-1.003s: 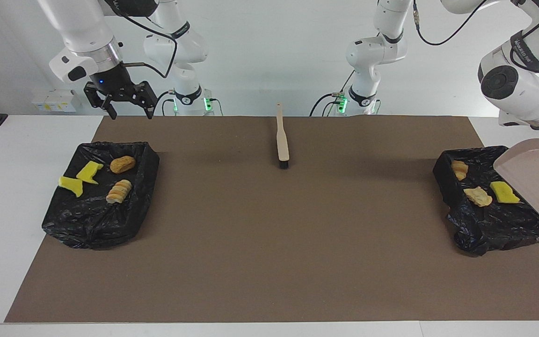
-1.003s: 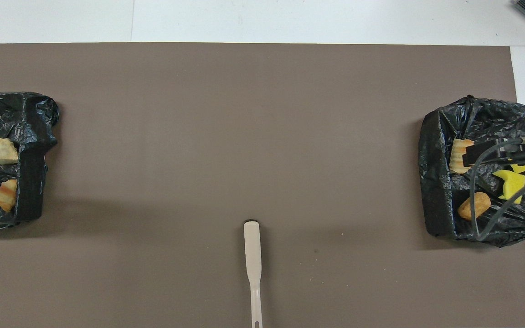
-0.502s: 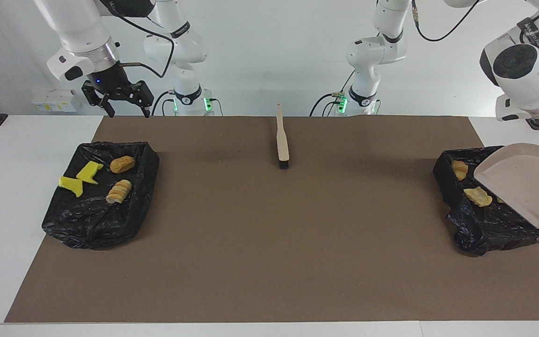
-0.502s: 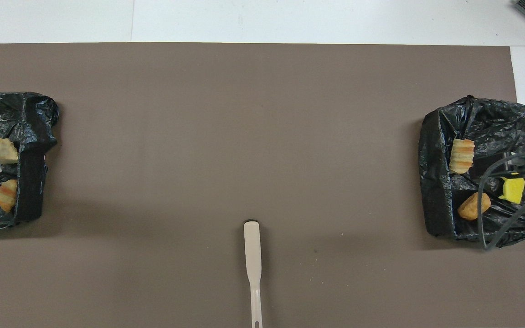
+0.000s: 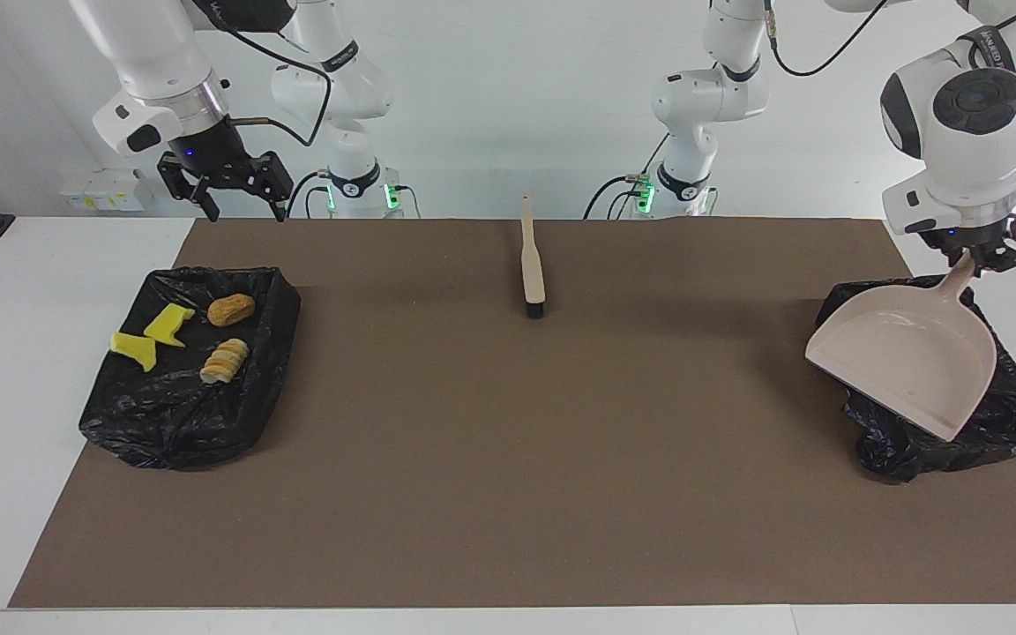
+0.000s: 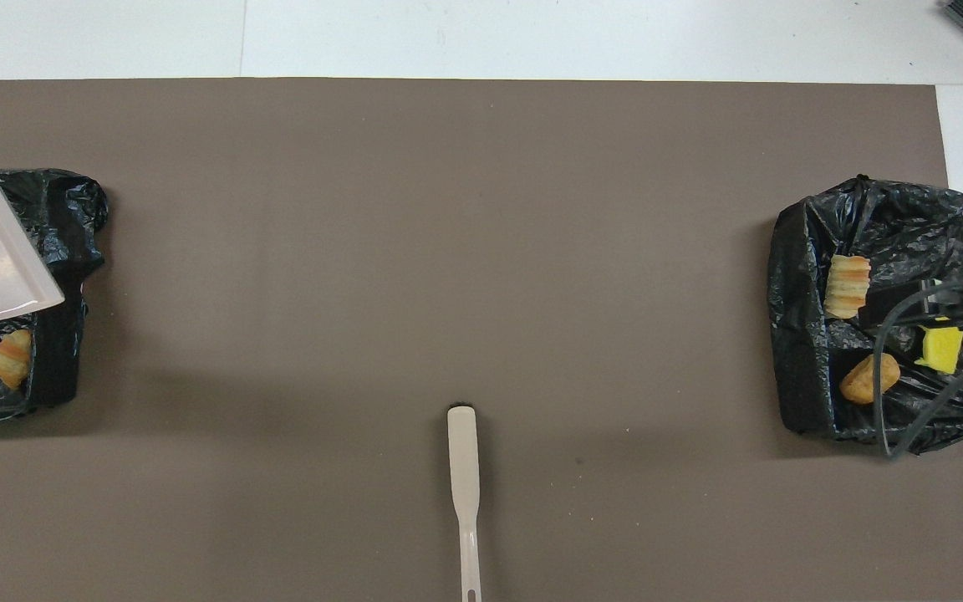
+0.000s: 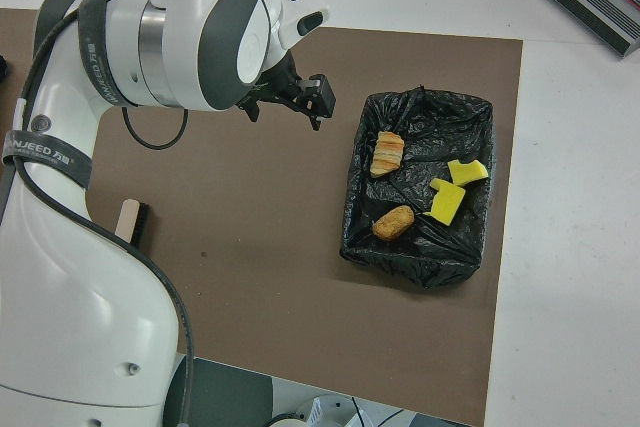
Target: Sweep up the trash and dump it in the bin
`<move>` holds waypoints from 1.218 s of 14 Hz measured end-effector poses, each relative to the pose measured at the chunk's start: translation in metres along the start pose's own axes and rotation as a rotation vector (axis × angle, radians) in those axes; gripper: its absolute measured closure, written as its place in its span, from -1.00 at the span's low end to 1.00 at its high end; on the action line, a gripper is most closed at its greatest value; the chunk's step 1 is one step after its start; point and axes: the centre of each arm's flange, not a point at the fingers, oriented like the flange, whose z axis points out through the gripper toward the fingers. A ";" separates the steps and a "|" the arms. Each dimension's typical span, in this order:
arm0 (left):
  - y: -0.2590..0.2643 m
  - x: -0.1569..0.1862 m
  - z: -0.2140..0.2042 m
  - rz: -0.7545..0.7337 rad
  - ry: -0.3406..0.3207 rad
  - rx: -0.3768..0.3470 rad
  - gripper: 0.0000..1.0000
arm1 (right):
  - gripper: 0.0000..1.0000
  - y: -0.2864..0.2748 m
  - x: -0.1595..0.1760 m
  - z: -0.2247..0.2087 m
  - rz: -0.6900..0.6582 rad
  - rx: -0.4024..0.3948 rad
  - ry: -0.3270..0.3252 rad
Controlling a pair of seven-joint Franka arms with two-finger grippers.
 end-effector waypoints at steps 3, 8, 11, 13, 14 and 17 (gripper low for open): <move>0.017 0.019 -0.006 -0.096 0.085 -0.099 0.37 | -1.00 0.000 0.000 0.000 0.000 0.000 0.000; 0.086 0.090 -0.023 -0.279 0.122 -0.234 0.37 | -1.00 0.000 0.000 0.000 0.001 -0.001 0.000; 0.155 0.147 -0.064 -0.372 0.155 -0.282 0.37 | -1.00 0.000 0.000 -0.001 0.001 0.001 0.001; 0.191 0.171 -0.084 -0.450 0.168 -0.325 0.37 | -1.00 0.002 0.002 -0.005 0.003 0.001 0.010; 0.204 0.180 -0.089 -0.485 0.177 -0.350 0.37 | -1.00 0.003 0.004 -0.007 0.005 0.002 0.015; 0.236 0.218 -0.090 -0.584 0.207 -0.384 0.37 | -1.00 0.004 0.011 -0.007 0.006 0.004 0.017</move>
